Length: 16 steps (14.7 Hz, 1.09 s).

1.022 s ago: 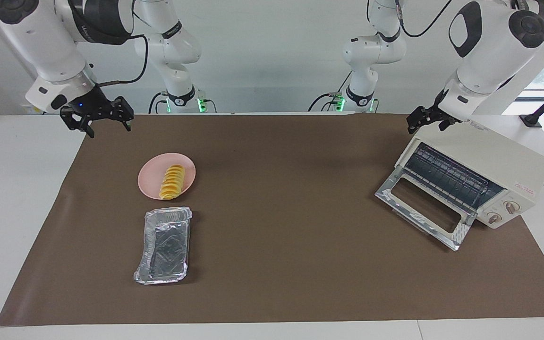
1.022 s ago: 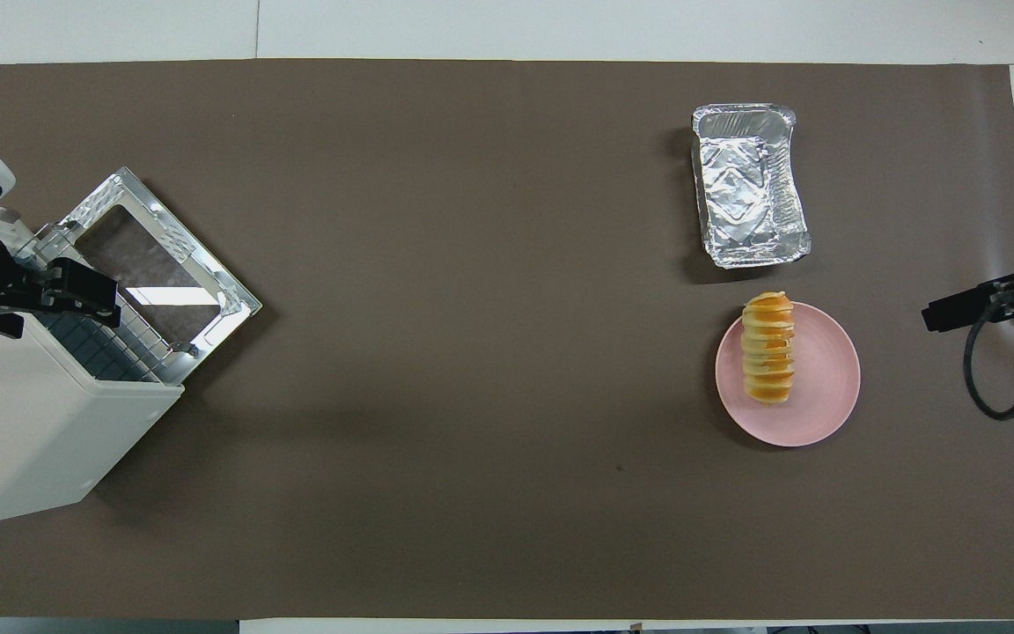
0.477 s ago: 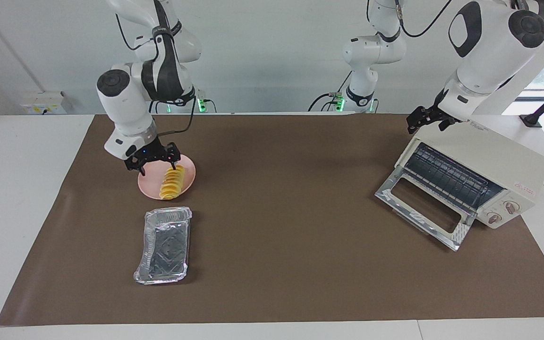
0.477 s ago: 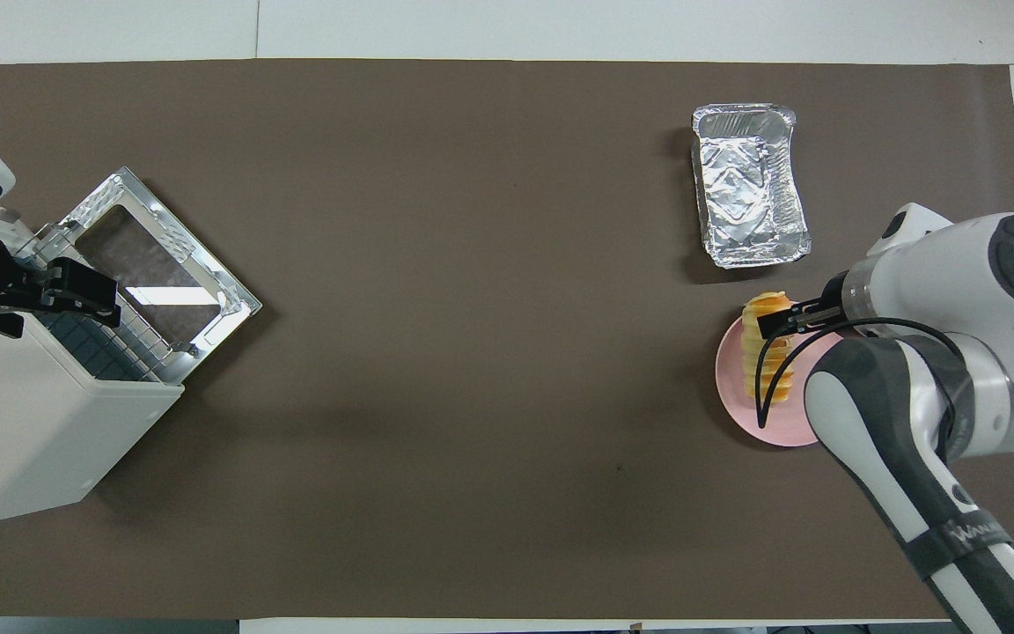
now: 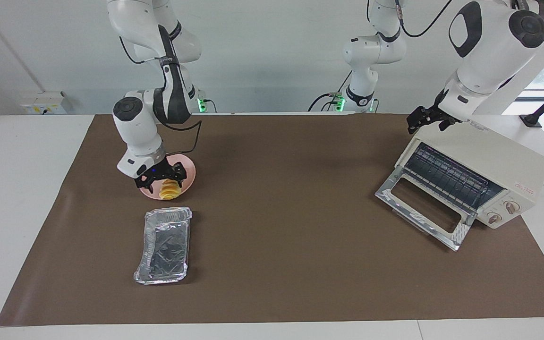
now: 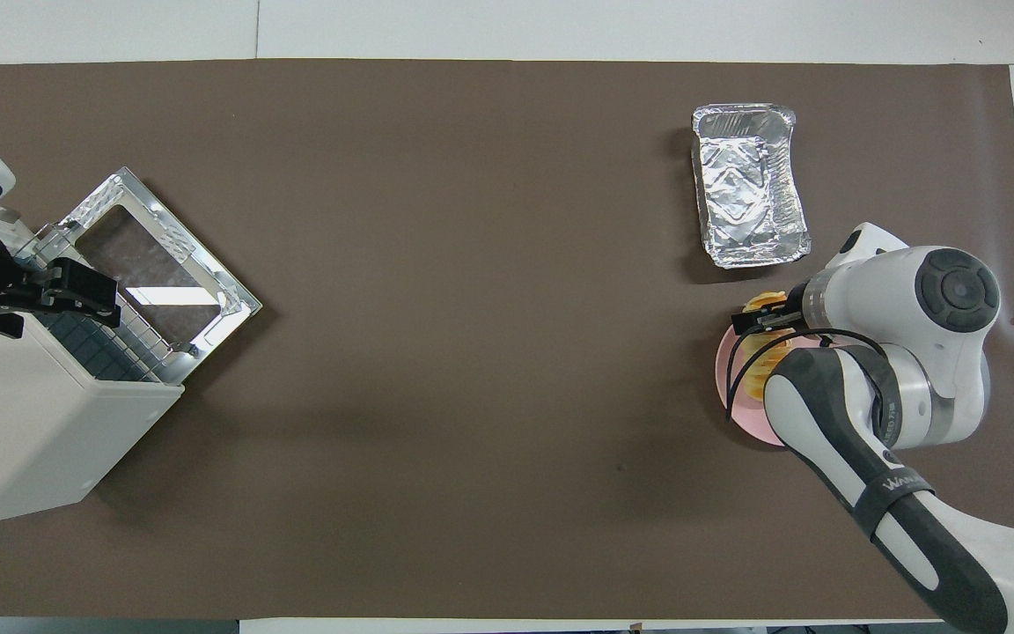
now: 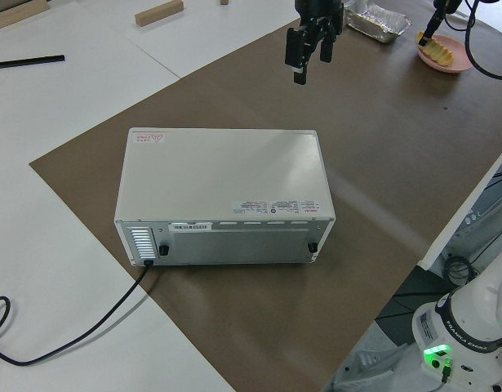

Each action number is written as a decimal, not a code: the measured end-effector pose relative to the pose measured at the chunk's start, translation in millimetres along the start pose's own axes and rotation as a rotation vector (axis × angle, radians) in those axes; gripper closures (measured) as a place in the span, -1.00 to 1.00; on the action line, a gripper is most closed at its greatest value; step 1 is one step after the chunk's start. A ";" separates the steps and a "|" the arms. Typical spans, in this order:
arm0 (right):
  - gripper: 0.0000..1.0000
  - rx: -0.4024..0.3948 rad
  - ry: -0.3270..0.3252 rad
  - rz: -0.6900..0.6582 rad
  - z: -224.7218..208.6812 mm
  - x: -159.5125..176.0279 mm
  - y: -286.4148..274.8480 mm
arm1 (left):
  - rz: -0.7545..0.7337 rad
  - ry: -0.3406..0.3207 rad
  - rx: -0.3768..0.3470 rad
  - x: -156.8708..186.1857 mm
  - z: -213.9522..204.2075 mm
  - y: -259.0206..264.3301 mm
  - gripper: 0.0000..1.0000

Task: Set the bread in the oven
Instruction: 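Grasp the orange bread stack on the pink plate with the right gripper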

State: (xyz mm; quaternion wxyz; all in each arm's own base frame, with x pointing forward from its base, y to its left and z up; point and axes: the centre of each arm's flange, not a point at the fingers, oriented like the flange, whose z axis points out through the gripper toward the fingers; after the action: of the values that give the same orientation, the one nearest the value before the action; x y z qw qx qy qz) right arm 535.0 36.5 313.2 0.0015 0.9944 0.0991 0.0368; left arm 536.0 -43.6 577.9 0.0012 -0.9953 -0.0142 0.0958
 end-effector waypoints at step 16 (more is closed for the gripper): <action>0.73 0.006 -0.056 0.102 -55.0 36.5 -11.7 | 0.000 0.000 0.000 0.0 0.0 -0.1 -1.00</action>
State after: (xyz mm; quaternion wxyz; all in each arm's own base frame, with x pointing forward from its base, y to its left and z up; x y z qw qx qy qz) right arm 564.3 55.0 370.6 -0.0005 0.9988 0.0485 0.0084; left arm 536.0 -43.5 577.9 0.0012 -0.9953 -0.0143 0.0958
